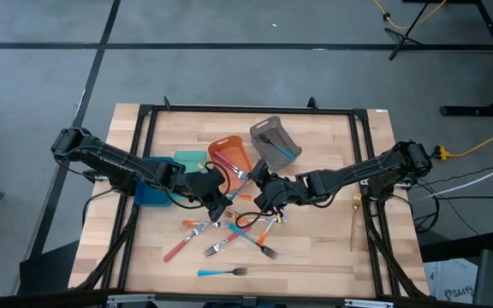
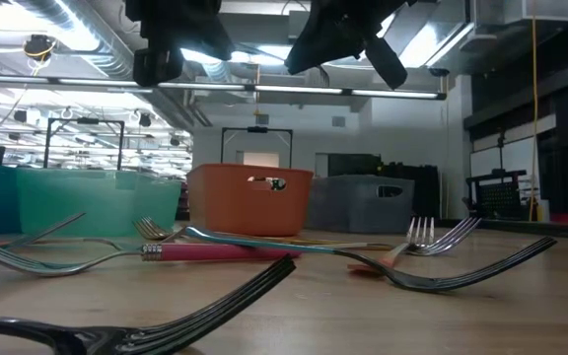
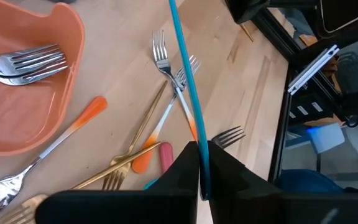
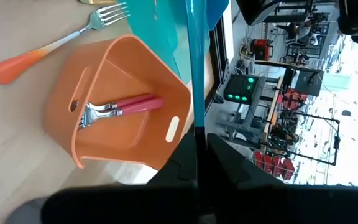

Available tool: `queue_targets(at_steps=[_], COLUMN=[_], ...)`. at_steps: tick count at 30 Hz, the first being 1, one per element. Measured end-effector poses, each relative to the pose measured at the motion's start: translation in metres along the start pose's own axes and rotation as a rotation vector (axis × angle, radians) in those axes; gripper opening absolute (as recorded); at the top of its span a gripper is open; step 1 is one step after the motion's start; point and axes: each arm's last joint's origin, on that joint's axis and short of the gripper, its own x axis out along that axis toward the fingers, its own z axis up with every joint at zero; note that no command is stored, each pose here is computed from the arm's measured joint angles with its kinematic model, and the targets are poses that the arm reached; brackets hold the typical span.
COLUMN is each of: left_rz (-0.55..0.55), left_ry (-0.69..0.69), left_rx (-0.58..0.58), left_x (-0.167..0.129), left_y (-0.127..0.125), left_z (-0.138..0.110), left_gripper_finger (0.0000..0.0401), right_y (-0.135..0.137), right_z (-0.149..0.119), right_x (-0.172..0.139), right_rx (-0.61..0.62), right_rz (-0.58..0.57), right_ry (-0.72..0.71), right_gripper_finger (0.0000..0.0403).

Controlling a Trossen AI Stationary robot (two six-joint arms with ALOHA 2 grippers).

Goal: Sort silverware by color (type)
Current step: Put the blue fork into the black bin

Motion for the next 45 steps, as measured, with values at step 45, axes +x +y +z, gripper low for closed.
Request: queue_targets(at_steps=[45], left_rz=[0.099], left_ry=[-0.095], left_rx=[0.002], left_x=[0.002], left_y=[0.021], left_z=[0.024], left_gripper_finger=[0.0001], right_y=[-0.015], right_z=[0.012], right_x=[-0.043], right_rx=[0.082], right_rz=[-0.131], right_ry=[0.075], right_gripper_finger=[0.0111])
